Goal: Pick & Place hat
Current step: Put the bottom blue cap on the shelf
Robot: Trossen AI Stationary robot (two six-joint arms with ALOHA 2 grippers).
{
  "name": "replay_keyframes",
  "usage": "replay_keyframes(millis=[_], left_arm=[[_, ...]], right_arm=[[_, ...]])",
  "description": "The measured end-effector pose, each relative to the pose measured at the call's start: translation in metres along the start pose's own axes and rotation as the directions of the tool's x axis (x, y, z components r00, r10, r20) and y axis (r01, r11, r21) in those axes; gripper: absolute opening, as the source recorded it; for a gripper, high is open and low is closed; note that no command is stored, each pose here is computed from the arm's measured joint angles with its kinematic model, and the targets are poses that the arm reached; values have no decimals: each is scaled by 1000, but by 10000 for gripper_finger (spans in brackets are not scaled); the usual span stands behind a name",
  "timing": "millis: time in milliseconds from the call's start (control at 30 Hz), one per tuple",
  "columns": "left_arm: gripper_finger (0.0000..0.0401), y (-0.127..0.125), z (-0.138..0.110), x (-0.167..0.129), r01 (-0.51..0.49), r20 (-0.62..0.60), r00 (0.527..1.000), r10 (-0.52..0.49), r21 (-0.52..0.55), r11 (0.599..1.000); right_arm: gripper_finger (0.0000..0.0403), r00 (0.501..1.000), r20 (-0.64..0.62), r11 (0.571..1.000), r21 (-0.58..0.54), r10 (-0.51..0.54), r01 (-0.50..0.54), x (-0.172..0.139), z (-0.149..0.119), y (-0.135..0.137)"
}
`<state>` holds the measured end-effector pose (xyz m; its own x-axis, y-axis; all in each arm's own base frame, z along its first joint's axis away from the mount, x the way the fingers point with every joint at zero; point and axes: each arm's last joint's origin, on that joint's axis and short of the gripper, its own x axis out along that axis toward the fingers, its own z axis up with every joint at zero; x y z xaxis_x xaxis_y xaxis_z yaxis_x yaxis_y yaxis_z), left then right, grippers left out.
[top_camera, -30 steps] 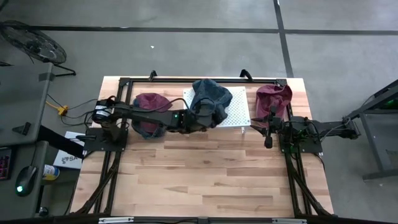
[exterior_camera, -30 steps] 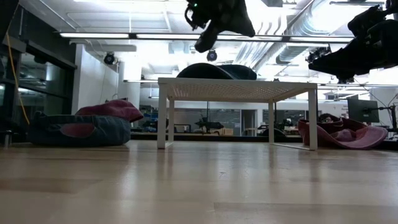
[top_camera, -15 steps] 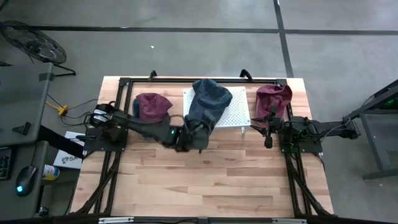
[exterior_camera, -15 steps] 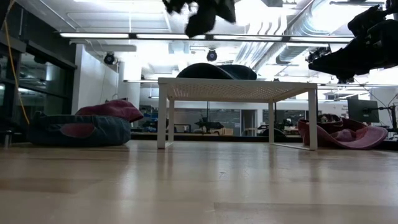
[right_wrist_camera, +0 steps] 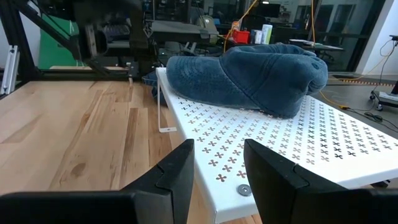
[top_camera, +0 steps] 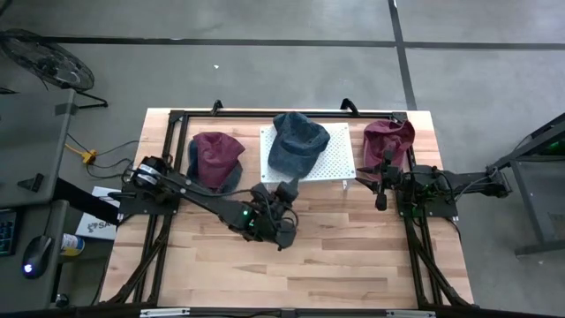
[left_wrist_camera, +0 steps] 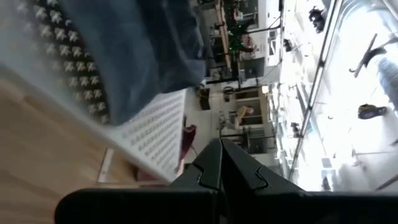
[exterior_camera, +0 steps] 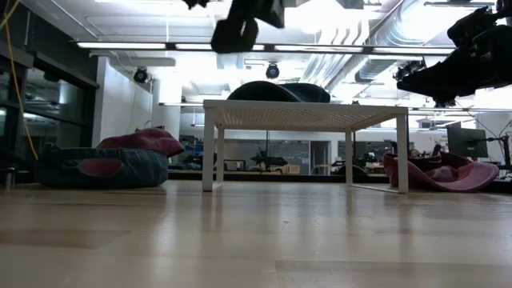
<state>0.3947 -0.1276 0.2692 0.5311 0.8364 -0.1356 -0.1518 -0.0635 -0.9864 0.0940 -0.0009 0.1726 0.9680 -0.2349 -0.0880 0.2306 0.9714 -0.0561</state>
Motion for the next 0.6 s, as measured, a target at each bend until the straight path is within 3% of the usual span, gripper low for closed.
replay_keyframes(millis=[200,600], left_arm=[[3,20,-15,-4,15,3,1000,-15,7,1000],[3,30,-32,11,78,67,995,-67,-166,983]], right_arm=[[133,1000,-4,1000,-1,0,0,0,0,0],[133,1000,-3,1000,-1,-1,1,0,0,0]])
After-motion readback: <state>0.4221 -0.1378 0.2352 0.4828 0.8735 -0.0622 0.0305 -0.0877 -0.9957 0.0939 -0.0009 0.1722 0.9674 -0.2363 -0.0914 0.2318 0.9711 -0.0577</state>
